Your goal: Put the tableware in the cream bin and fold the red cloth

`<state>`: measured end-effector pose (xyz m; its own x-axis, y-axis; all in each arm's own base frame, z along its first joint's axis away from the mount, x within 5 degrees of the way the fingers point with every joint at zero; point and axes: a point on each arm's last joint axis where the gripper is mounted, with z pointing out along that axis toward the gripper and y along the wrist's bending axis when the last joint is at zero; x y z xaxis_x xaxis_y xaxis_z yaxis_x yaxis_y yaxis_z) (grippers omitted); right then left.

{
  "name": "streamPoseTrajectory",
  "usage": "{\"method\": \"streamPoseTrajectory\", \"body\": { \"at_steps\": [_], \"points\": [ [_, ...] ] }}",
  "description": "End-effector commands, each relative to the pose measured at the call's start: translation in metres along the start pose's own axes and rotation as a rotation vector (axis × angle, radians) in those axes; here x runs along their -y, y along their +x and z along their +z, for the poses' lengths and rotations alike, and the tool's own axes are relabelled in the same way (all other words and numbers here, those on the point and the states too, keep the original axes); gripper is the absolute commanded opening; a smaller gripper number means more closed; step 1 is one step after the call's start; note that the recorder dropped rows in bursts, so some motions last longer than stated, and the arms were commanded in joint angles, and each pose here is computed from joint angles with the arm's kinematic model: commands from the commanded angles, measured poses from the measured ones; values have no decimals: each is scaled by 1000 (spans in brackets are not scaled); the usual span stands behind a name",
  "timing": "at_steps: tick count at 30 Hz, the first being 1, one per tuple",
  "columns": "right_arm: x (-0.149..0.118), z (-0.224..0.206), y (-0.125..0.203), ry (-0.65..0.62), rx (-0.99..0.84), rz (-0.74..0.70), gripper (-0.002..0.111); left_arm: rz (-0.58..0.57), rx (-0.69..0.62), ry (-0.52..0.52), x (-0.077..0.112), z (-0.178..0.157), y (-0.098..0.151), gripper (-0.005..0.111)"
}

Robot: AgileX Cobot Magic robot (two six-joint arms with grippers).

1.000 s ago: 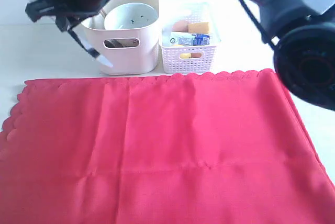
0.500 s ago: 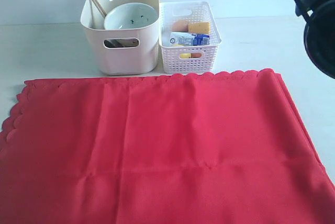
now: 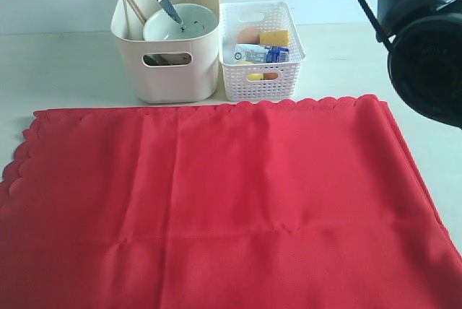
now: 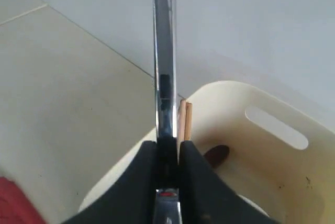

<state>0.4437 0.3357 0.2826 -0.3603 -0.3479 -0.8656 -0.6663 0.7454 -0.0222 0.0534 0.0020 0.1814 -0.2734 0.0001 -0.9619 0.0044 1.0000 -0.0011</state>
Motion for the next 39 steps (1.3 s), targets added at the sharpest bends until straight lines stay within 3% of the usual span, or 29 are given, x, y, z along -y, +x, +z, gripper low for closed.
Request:
{"method": "streamPoseTrajectory", "body": {
  "at_steps": [1, 12, 18, 24, 39],
  "points": [
    [-3, 11, 12, 41, -51, -70, 0, -12, 9, 3, 0, 0, 0, 0],
    [-9, 42, 51, 131, -186, -69, 0, -12, 9, 3, 0, 0, 0, 0],
    [-8, 42, 56, 144, -234, -34, 22, -12, 9, 3, 0, 0, 0, 0],
    [-7, 31, 44, 147, -210, -34, 36, -12, 9, 3, 0, 0, 0, 0],
    [-4, -49, -21, 178, -126, 34, 35, -12, 9, 3, 0, 0, 0, 0]
  ]
}}
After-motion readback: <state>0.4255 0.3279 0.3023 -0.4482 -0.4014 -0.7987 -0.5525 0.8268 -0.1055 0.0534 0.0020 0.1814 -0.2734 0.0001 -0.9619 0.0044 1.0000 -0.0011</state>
